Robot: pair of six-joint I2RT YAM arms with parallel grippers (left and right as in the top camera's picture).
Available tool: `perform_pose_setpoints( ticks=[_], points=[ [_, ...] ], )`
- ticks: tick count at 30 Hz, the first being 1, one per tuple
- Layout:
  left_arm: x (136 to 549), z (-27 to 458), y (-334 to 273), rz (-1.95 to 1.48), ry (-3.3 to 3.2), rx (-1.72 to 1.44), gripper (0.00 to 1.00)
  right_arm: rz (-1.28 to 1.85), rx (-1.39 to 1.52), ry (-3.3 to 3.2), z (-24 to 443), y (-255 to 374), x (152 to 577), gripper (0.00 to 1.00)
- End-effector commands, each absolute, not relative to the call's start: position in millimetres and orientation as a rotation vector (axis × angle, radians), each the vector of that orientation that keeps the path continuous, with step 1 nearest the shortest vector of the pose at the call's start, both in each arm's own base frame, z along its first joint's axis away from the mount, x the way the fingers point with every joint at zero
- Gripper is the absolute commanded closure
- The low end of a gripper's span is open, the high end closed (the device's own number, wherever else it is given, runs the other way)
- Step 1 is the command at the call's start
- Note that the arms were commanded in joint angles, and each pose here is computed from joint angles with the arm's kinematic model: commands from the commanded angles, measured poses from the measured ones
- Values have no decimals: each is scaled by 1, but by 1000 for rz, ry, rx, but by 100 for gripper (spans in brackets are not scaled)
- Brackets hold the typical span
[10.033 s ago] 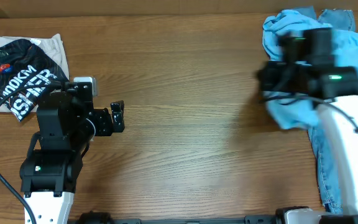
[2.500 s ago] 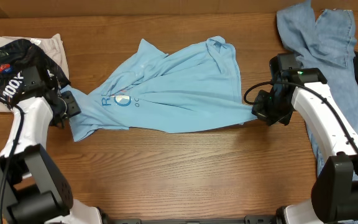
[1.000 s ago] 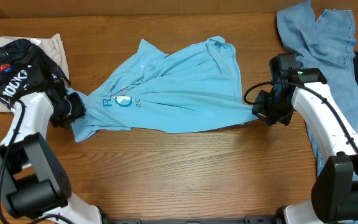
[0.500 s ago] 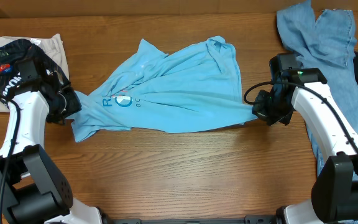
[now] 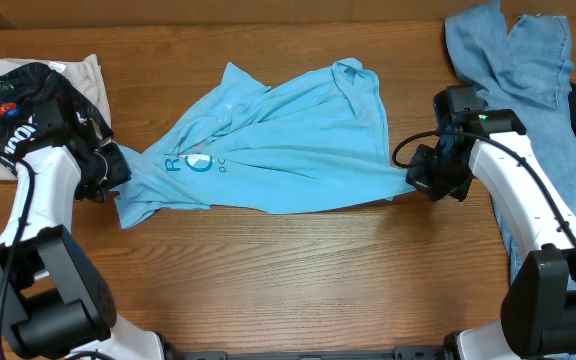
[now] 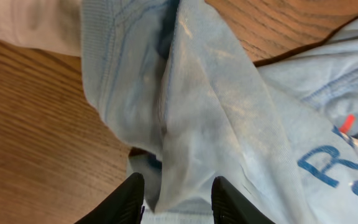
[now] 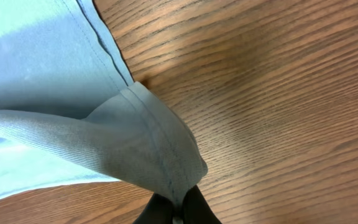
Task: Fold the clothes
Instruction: 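Grasp the T-shirt's left hem with the left gripper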
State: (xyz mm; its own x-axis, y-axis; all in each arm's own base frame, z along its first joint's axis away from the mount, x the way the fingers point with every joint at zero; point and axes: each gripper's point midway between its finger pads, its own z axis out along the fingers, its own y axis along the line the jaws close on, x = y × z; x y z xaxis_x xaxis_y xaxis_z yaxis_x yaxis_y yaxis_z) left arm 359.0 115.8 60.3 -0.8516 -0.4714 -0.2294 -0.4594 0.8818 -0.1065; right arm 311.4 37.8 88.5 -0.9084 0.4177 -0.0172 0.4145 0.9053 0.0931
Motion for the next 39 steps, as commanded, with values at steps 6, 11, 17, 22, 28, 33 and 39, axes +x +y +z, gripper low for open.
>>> perform_pose_setpoints(
  ticks=[6,11,17,22,28,33,39],
  points=[
    [358,38,107,-127,2849,-718,62,118,644,3017,93,36,311,96],
    [359,38,103,-164,2848,-713,63,119,644,3017,93,36,311,96],
    [357,34,102,-161,2854,-715,64,118,644,3018,93,36,311,96],
    [359,34,101,-180,2847,-710,68,118,644,3018,93,36,311,96],
    [360,35,98,-197,2845,-705,79,118,644,3018,93,36,311,96],
    [359,33,97,-196,2850,-703,77,118,644,3018,93,36,311,96],
    [354,28,96,-194,2860,-707,77,118,644,3019,93,36,311,96]
  ],
)
